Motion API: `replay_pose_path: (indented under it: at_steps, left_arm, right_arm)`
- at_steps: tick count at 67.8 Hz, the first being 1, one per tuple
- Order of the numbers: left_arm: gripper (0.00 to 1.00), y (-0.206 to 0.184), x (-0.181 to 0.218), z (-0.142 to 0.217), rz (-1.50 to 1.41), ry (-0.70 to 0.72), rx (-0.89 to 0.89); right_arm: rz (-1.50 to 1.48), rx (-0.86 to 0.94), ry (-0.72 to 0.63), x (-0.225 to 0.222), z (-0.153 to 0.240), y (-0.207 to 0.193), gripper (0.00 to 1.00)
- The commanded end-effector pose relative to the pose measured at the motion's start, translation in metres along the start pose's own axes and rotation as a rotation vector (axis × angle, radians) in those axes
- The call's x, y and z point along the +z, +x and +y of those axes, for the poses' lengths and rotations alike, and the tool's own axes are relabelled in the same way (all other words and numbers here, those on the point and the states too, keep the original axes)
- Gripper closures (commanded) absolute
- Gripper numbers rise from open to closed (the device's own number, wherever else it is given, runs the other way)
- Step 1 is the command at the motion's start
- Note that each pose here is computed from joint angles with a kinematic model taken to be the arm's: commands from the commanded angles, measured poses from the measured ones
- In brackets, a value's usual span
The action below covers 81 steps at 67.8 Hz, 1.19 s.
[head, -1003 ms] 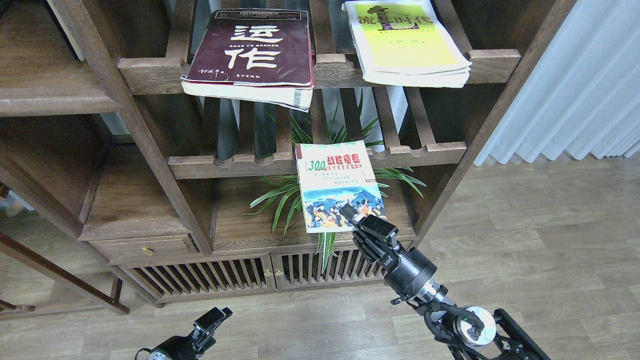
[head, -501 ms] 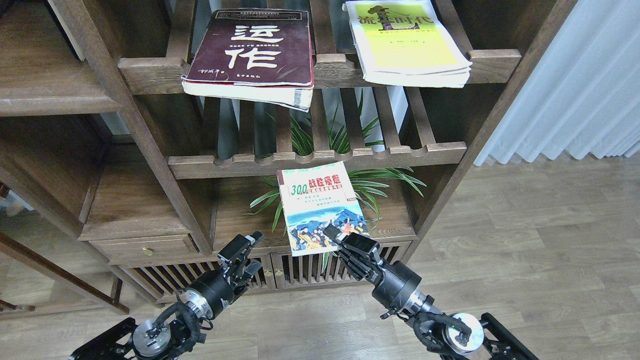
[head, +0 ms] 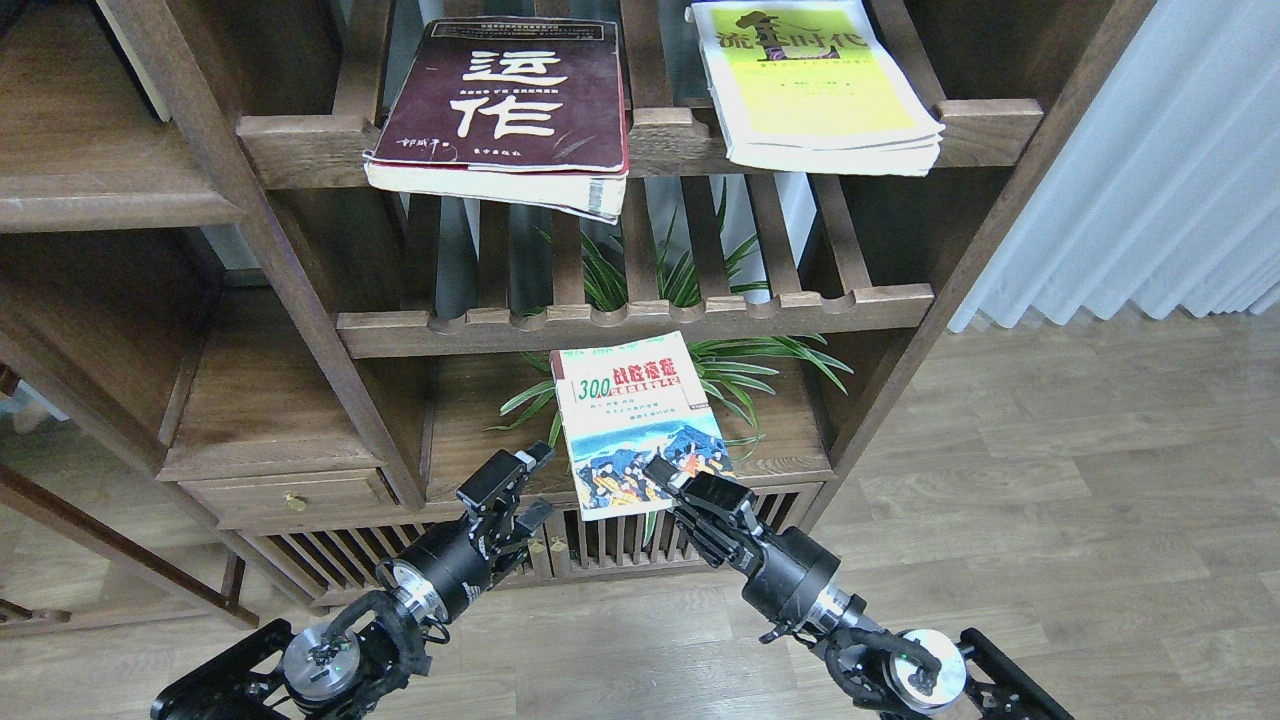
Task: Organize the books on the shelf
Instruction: 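Pull the paperback down off the shelf with the right gripper, then grasp the paperback's edge with the left gripper, taking it from the right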
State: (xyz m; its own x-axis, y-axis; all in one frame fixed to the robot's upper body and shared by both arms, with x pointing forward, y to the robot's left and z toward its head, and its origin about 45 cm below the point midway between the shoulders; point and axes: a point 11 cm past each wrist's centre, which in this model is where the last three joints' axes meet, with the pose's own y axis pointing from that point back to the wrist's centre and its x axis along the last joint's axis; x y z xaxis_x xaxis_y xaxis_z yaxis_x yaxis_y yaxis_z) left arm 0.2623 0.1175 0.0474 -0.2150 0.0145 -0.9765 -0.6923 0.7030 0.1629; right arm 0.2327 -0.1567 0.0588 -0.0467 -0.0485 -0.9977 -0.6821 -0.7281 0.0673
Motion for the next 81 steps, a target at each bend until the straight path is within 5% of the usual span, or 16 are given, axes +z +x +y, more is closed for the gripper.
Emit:
replay_pose_path:
  at_steps: [1,81]
  left_arm:
    - [0.00,-0.002,0.003,-0.002,-0.008,0.000,-0.002]
    - [0.00,-0.023,0.009,-0.019,-0.065,0.028,-0.032]
  right_arm:
    - [0.001,0.001,-0.002,0.001,0.000,0.000,0.96]
    - [0.033,-0.004,-0.093,0.019,-0.012,-0.004,0.96]
